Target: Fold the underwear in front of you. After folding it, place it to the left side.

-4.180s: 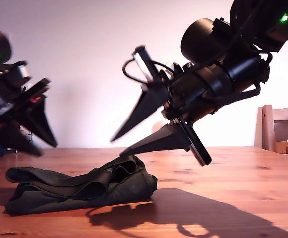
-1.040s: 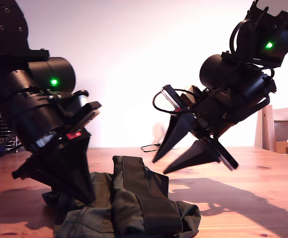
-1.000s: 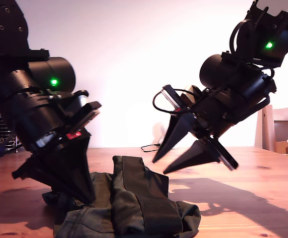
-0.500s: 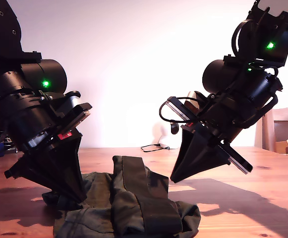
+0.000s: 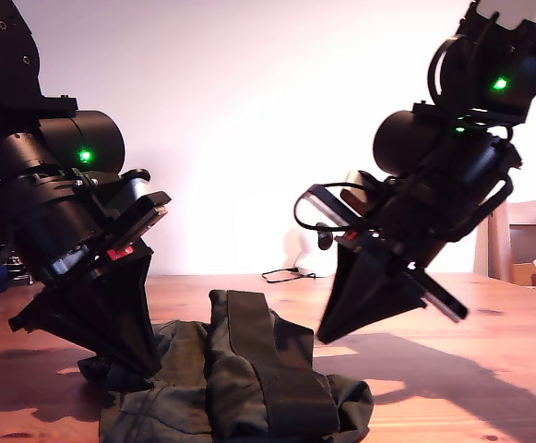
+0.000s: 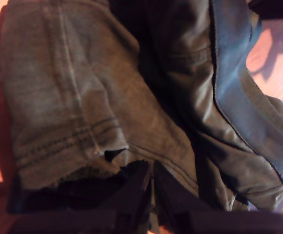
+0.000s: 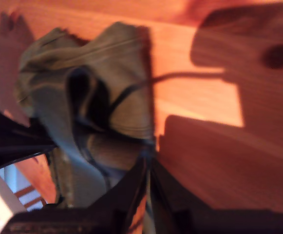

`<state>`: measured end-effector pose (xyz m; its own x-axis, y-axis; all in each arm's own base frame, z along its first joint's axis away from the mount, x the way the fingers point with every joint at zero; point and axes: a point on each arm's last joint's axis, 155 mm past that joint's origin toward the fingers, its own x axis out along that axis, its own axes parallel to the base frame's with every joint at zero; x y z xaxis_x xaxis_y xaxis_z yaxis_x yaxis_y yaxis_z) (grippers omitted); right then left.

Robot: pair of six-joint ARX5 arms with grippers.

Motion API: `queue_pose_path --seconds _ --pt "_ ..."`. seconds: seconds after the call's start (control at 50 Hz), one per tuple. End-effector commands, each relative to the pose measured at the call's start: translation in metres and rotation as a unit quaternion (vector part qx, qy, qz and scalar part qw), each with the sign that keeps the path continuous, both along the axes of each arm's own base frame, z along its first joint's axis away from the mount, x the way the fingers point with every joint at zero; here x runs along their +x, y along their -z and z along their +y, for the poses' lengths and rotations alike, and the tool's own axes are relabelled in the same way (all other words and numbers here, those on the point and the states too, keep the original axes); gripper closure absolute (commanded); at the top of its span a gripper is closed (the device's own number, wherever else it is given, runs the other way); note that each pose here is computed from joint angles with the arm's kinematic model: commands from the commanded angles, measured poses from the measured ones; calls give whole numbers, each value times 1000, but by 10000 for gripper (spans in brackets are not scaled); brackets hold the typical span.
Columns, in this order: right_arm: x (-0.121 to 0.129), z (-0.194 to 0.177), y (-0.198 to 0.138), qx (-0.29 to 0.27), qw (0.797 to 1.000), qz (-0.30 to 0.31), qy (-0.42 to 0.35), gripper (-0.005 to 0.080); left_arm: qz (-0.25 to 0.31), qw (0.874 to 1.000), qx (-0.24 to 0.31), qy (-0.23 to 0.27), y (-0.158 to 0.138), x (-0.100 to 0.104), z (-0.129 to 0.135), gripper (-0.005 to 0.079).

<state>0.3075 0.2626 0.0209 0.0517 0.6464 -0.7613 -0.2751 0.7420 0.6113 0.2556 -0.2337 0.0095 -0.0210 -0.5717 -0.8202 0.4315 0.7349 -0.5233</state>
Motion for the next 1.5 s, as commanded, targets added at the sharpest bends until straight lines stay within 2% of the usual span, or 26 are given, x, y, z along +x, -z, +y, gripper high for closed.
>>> queue_pose_path --seconds 0.0,0.3,0.52,0.98,1.48 --pt "-3 2 2 0 1000 -1 -2 763 2 1000 0 3 2 -3 2 762" --pt "-7 7 9 -1 1000 9 -8 763 -1 1000 4 3 3 -2 3 762" --pt "-8 31 -3 40 999 10 -7 763 -6 1000 5 7 3 -2 4 762" --pt "-25 61 -12 67 997 18 -25 763 -9 1000 4 -12 3 9 16 762" --pt "-48 102 -25 97 994 32 -33 763 -27 1000 -15 -6 -9 13 11 762"
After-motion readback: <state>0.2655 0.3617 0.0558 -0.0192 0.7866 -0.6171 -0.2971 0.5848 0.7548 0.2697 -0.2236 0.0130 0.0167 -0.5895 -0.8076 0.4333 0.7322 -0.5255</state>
